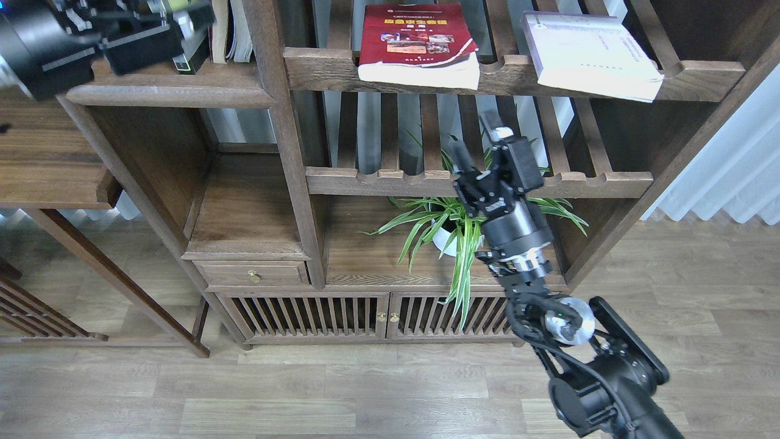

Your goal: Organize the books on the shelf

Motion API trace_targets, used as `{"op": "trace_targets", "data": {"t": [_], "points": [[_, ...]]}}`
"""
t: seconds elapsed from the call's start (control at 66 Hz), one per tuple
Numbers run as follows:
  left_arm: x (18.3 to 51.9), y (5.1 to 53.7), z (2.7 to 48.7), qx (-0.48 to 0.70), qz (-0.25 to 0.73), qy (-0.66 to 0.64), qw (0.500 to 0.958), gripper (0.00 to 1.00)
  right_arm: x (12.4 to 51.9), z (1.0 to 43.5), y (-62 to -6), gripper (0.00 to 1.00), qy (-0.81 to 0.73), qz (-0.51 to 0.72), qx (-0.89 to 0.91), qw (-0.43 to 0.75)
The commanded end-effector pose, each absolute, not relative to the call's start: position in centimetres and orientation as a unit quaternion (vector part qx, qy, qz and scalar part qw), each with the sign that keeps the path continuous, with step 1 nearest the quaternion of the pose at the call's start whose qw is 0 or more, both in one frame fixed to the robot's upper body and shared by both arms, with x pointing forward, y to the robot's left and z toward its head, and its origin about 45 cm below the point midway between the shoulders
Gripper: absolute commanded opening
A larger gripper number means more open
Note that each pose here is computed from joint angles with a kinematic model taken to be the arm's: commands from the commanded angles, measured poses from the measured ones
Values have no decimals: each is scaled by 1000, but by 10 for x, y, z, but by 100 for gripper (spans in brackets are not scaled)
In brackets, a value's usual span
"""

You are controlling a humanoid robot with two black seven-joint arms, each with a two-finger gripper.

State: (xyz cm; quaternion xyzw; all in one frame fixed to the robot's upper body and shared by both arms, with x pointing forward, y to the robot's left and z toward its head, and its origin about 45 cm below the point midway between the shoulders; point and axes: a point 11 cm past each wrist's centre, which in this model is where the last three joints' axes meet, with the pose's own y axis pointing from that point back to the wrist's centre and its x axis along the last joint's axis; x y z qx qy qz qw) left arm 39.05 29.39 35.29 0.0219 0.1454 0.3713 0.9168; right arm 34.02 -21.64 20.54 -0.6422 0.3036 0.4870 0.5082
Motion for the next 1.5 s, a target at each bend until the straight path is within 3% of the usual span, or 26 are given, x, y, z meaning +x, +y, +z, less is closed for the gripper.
{"op": "trace_targets", "data": {"t": [0.0, 0.243, 1.061, 1.485], "points": [[377, 300, 310, 34, 377, 195, 905, 100, 344, 210, -239, 99, 319, 470, -639, 519], [353, 320, 245, 56, 402, 272, 873, 100, 351, 226, -294, 99, 350, 425, -624, 554], [355, 312, 234, 36, 400, 289, 869, 100, 378, 259, -309, 99, 378, 417, -641, 522], [354, 310, 231, 41, 398, 292, 869, 100, 359, 244, -306, 99, 372, 419, -644, 521]]}}
